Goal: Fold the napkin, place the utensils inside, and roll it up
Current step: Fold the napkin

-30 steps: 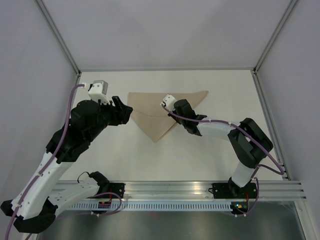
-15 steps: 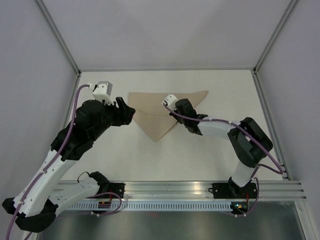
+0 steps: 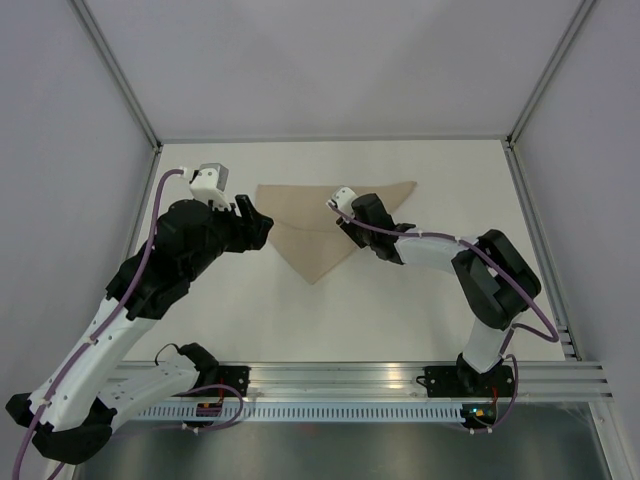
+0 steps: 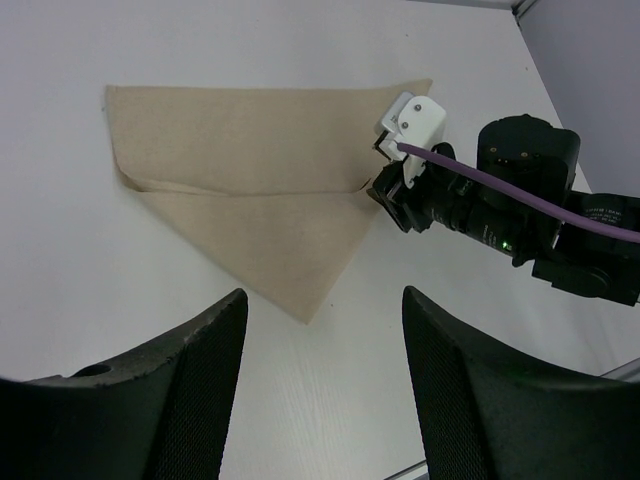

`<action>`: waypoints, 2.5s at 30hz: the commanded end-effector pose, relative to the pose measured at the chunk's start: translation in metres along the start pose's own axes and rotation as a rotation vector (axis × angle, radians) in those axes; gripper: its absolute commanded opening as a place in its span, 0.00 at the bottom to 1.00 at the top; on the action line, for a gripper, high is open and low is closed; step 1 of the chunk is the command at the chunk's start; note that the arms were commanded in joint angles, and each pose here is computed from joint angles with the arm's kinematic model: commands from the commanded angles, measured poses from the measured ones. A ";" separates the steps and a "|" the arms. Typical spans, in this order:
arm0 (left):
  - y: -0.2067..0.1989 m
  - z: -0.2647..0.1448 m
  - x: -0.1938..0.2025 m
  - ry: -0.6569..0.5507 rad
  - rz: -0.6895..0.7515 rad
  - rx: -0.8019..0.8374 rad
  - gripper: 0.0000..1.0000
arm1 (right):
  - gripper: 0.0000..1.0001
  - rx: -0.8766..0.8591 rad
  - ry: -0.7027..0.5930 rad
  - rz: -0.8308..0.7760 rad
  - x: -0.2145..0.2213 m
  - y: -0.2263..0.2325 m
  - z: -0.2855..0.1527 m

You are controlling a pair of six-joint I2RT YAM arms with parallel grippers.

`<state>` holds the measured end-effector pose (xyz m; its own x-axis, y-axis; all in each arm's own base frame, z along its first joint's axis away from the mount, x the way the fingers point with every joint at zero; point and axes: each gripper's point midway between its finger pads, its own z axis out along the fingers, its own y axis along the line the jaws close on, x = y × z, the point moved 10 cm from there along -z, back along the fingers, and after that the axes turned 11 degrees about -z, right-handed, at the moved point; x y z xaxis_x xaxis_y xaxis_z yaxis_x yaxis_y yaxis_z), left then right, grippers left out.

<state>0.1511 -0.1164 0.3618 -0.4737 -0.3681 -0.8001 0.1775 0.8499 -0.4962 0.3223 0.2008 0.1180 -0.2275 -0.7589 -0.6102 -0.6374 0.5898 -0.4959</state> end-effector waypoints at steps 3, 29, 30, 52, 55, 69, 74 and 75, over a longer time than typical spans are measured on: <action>-0.003 0.000 -0.003 -0.012 0.022 0.041 0.68 | 0.54 0.003 -0.067 0.076 -0.033 -0.027 -0.016; -0.002 0.016 0.009 0.013 0.017 0.053 0.71 | 0.64 -0.172 0.156 1.004 0.088 -0.189 0.058; -0.003 0.016 0.009 0.012 0.015 0.056 0.70 | 0.65 -0.189 0.154 1.017 0.088 -0.187 0.061; 0.003 0.019 0.018 0.027 0.003 0.041 0.71 | 0.60 -0.251 0.110 1.303 0.122 -0.195 0.097; 0.003 0.022 0.020 0.032 0.001 0.039 0.70 | 0.53 -0.255 0.109 1.311 0.122 -0.194 0.098; 0.007 0.024 0.026 0.043 0.004 0.029 0.71 | 0.17 -0.252 0.010 1.297 0.105 -0.209 0.090; 0.010 0.026 0.030 0.048 0.002 0.023 0.71 | 0.10 -0.255 -0.088 1.231 0.083 -0.220 0.071; 0.010 0.027 0.031 0.051 0.001 0.021 0.71 | 0.09 -0.249 -0.111 1.204 0.079 -0.222 0.068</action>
<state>0.1612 -0.1272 0.3195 -0.5319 -0.3290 -0.7803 0.1708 0.8609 -0.4793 0.4941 0.0217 0.0922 -0.7813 0.2767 -0.5595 -0.0934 0.8345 0.5430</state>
